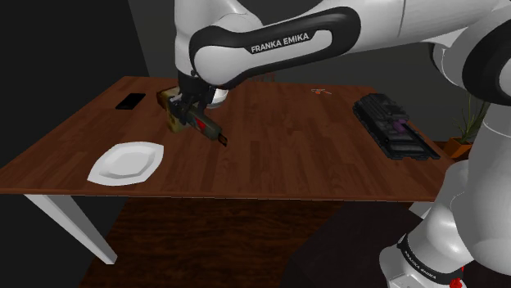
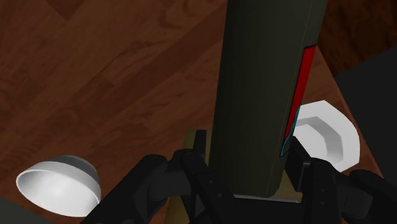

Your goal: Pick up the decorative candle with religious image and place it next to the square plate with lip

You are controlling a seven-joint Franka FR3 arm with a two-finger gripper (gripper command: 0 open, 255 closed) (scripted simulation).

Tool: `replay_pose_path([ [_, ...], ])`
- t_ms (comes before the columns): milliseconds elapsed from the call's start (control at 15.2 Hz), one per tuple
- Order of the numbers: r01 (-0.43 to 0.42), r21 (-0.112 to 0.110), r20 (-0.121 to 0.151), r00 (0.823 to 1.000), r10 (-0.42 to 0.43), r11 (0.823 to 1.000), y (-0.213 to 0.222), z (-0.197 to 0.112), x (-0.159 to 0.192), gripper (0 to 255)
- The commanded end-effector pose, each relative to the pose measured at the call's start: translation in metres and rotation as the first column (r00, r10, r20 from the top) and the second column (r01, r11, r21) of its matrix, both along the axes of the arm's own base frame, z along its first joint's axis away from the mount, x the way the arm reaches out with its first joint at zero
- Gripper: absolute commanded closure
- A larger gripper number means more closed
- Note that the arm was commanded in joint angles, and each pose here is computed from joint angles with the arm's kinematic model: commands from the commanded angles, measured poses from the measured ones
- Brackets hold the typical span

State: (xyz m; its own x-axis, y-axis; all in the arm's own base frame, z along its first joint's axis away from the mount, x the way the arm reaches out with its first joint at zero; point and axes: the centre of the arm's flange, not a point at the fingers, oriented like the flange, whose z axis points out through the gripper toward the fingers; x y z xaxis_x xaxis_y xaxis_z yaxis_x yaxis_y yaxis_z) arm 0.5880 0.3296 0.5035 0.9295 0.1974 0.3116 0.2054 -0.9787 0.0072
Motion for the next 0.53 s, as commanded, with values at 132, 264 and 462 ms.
replay_pose_path([
  [132,0.000,0.001,0.002,1.000,0.000,1.000,0.000,-0.020,-0.001,255],
  [264,0.000,0.001,0.002,1.000,0.000,1.000,0.000,-0.030,-0.001,255],
  [462,0.000,0.001,0.002,1.000,0.000,1.000,0.000,-0.046,-0.001,255],
])
